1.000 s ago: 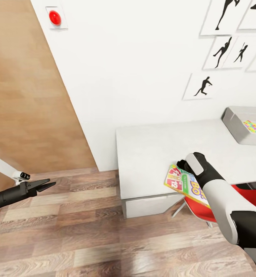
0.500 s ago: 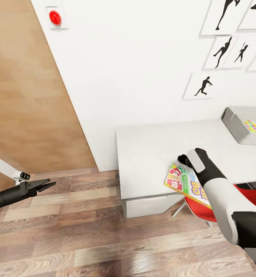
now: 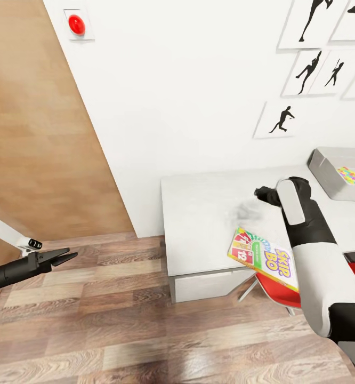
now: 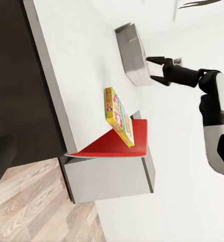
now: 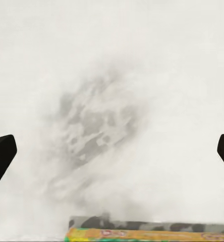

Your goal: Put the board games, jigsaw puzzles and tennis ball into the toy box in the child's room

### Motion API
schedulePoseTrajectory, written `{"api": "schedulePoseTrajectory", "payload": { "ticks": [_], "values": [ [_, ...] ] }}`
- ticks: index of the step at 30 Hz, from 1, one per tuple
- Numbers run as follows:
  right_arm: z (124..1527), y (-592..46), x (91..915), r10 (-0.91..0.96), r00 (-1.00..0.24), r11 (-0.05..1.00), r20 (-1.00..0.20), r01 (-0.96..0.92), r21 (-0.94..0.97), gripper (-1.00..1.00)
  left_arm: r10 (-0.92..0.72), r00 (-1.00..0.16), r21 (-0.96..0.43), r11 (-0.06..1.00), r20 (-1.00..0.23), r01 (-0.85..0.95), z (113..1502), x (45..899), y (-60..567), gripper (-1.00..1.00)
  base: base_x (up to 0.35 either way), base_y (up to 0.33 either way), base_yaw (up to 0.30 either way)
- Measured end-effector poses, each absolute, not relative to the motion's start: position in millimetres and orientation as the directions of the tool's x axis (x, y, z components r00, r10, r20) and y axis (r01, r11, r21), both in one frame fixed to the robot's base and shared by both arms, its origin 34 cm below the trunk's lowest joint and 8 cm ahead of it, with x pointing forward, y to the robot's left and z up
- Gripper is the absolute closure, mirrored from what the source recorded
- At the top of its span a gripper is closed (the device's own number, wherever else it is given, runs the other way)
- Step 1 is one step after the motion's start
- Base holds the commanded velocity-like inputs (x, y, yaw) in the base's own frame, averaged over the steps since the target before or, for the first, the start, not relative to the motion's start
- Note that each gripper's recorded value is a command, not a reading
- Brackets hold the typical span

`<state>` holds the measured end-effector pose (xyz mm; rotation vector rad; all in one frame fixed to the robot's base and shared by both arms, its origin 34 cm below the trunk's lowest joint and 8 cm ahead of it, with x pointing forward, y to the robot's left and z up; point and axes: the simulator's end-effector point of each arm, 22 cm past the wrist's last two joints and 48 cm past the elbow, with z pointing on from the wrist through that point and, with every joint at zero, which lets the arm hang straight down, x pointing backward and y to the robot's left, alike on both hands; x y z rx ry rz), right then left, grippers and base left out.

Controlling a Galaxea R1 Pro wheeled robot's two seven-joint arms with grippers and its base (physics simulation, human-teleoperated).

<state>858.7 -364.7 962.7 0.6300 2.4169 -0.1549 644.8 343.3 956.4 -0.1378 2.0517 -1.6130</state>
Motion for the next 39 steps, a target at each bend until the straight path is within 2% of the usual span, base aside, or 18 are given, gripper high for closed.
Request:
{"api": "schedulePoseTrajectory", "payload": {
  "ticks": [7, 13, 23, 33, 39],
  "values": [
    [987, -368, 838, 0.419, -0.668, 0.886, -0.615, 0.450, 0.114, -1.00, -0.388, -0.859, -0.930, 0.284, -0.335, 0.234, 956, 645, 343, -1.00, -0.038, 0.011, -0.001],
    [973, -350, 803, 0.457, -0.663, 0.882, -0.593, 0.424, 0.206, -1.00, -0.389, -0.856, -0.929, 0.284, -0.340, 0.239, 959, 645, 343, -1.00, -0.233, 0.097, -0.083],
    [976, -344, 795, 0.466, -0.661, 0.880, -0.588, 0.415, 0.231, -1.00, -0.390, -0.851, -0.925, 0.283, -0.353, 0.254, 968, 646, 344, -1.00, -0.223, 0.112, -0.126],
    [973, -334, 787, 0.470, -0.670, 0.880, -0.574, 0.405, 0.249, -1.00, -0.390, -0.845, -0.921, 0.283, -0.365, 0.268, 976, 646, 344, -1.00, -0.048, 0.031, -0.129],
    [953, -315, 764, 0.490, -0.701, 0.871, -0.518, 0.388, 0.300, -1.00, -0.390, -0.842, -0.919, 0.283, -0.373, 0.276, 981, 646, 344, -1.00, -0.028, 0.021, -0.129]
  ]
}}
